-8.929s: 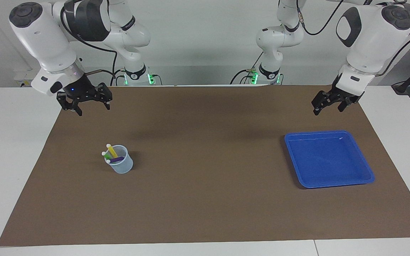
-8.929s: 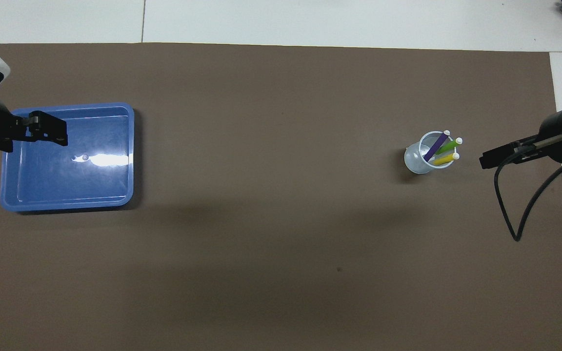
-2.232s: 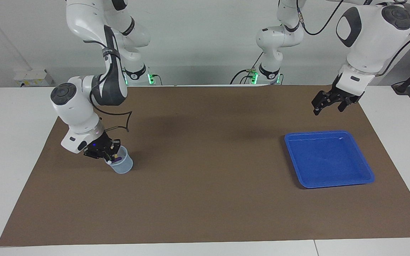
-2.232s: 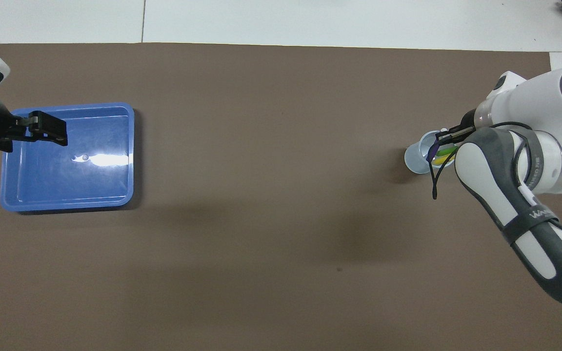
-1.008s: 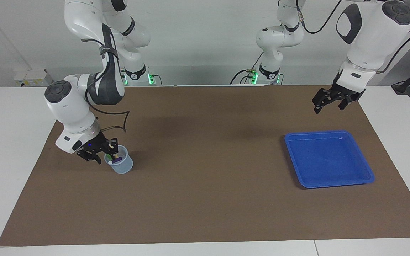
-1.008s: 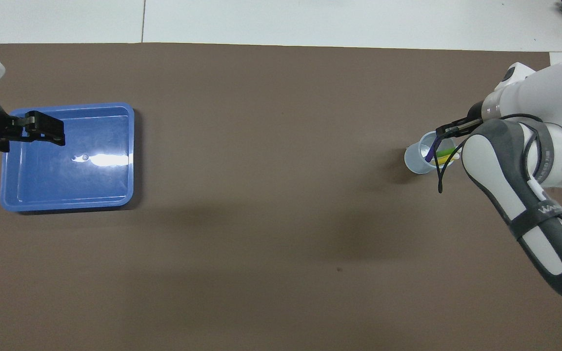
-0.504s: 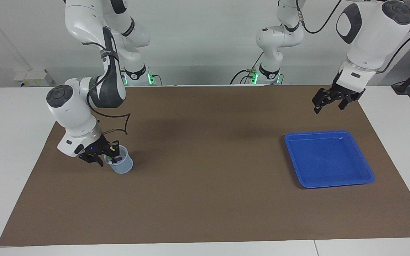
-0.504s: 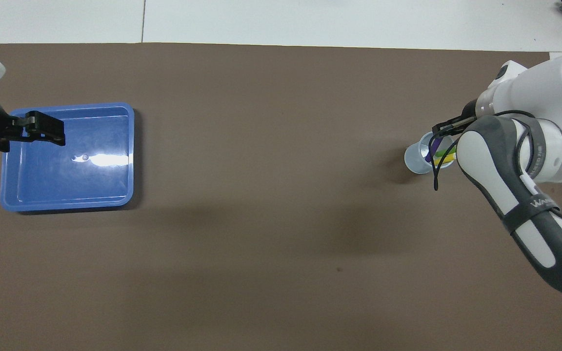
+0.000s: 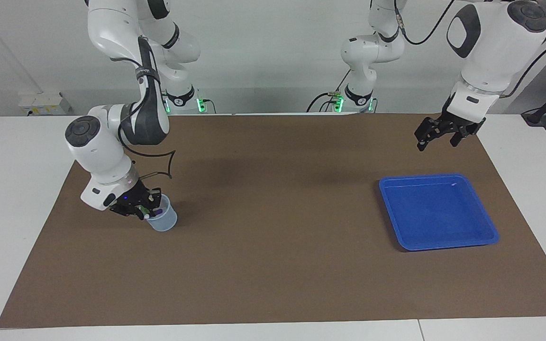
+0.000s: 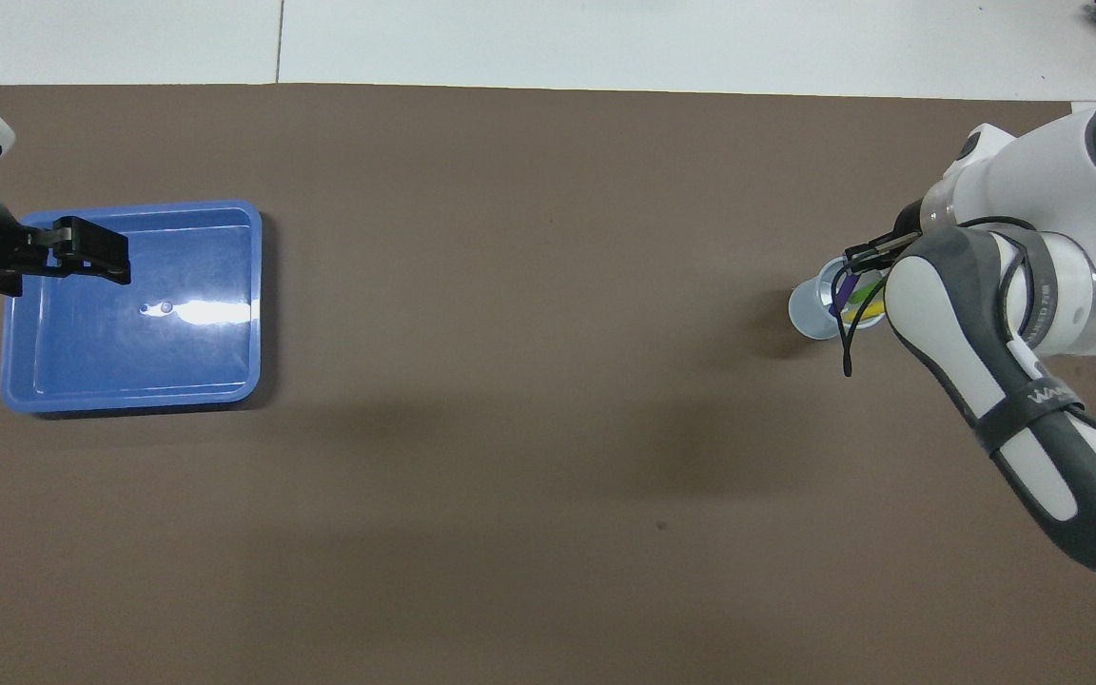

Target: Right arm passes pens to left for tray arrangement

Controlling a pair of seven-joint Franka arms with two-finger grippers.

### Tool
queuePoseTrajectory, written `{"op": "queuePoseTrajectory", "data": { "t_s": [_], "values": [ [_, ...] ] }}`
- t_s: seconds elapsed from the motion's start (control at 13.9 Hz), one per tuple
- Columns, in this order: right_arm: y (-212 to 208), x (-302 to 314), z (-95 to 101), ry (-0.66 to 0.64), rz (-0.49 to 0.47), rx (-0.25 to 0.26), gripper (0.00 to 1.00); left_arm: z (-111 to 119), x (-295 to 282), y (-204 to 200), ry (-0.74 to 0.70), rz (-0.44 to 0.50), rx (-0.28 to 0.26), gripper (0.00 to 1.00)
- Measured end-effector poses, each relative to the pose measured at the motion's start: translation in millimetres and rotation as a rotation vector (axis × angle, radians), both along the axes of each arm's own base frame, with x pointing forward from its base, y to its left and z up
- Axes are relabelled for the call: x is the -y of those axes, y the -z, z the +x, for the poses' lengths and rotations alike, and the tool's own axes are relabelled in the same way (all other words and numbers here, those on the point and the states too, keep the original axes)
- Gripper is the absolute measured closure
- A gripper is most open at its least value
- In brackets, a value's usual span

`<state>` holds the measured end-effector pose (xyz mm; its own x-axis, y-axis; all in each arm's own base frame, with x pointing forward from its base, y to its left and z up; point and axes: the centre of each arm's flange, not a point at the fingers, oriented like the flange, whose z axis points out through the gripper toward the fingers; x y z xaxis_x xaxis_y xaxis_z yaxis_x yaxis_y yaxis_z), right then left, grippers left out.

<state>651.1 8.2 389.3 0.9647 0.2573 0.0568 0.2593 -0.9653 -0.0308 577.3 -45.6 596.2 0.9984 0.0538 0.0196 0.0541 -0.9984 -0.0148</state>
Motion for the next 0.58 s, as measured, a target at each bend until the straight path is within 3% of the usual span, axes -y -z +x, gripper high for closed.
{"op": "queuePoseTrajectory", "data": {
  "t_s": [0.58],
  "values": [
    [-0.2, -0.1, 0.0, 0.0, 0.0, 0.0, 0.78, -2.8, 11.5, -1.4, 0.019, -0.006, 0.001, 0.0]
  ]
}}
